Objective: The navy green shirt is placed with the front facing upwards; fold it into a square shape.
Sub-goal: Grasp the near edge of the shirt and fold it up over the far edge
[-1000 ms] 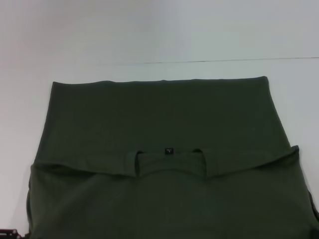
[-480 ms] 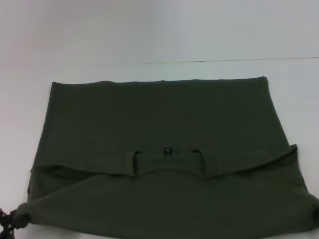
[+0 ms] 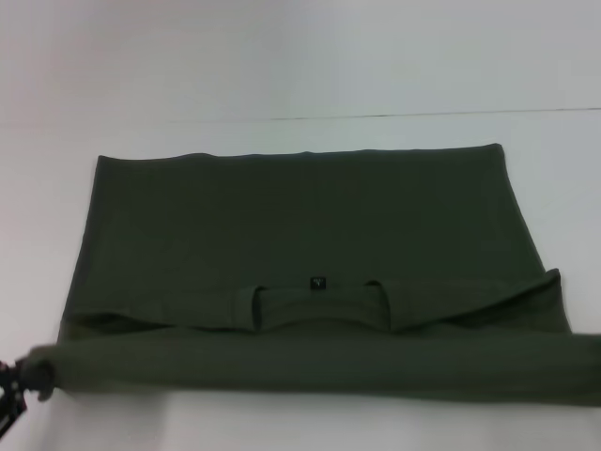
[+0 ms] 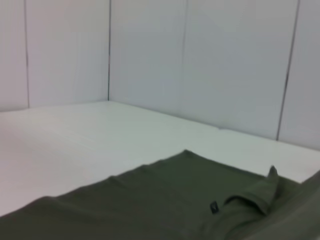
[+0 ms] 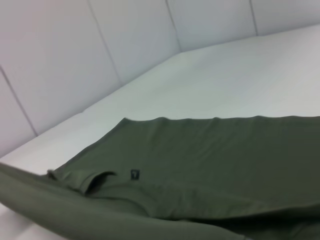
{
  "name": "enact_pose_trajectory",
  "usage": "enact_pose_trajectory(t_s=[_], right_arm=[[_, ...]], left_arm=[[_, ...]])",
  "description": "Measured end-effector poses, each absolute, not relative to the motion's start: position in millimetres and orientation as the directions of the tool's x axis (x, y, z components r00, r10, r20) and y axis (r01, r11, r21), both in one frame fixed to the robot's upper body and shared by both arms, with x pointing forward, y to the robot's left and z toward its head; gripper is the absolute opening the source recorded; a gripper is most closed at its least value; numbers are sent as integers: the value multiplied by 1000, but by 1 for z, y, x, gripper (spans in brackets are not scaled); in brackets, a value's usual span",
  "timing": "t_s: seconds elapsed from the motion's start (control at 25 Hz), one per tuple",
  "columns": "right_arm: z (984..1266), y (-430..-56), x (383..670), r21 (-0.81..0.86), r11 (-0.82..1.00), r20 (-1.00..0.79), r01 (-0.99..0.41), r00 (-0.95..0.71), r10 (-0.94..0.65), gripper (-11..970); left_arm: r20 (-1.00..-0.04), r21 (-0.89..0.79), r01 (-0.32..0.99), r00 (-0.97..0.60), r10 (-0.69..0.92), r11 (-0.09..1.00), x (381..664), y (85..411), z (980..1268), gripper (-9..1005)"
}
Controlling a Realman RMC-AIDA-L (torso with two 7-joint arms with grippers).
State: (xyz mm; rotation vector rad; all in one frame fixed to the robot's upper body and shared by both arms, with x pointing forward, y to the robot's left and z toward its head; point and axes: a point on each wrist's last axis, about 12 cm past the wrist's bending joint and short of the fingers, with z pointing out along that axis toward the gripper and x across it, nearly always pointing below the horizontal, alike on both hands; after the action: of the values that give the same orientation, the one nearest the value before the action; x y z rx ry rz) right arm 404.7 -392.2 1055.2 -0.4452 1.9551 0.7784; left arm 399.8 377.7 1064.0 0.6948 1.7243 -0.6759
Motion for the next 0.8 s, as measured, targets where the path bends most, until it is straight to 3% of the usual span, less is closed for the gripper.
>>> enact_pose_trajectory(t_s=[0.36, 0.8], right_arm=[[1095, -390, 456, 400, 720, -829, -567, -559, 20, 46], [1133, -368, 536, 358, 733, -818, -579, -572, -52, 45]], left_arm=[[-954, -236, 613, -295, -58, 754, 426, 389, 1072, 79], [-917, -291, 555, -393, -63, 779, 480, 372, 1072, 106]])
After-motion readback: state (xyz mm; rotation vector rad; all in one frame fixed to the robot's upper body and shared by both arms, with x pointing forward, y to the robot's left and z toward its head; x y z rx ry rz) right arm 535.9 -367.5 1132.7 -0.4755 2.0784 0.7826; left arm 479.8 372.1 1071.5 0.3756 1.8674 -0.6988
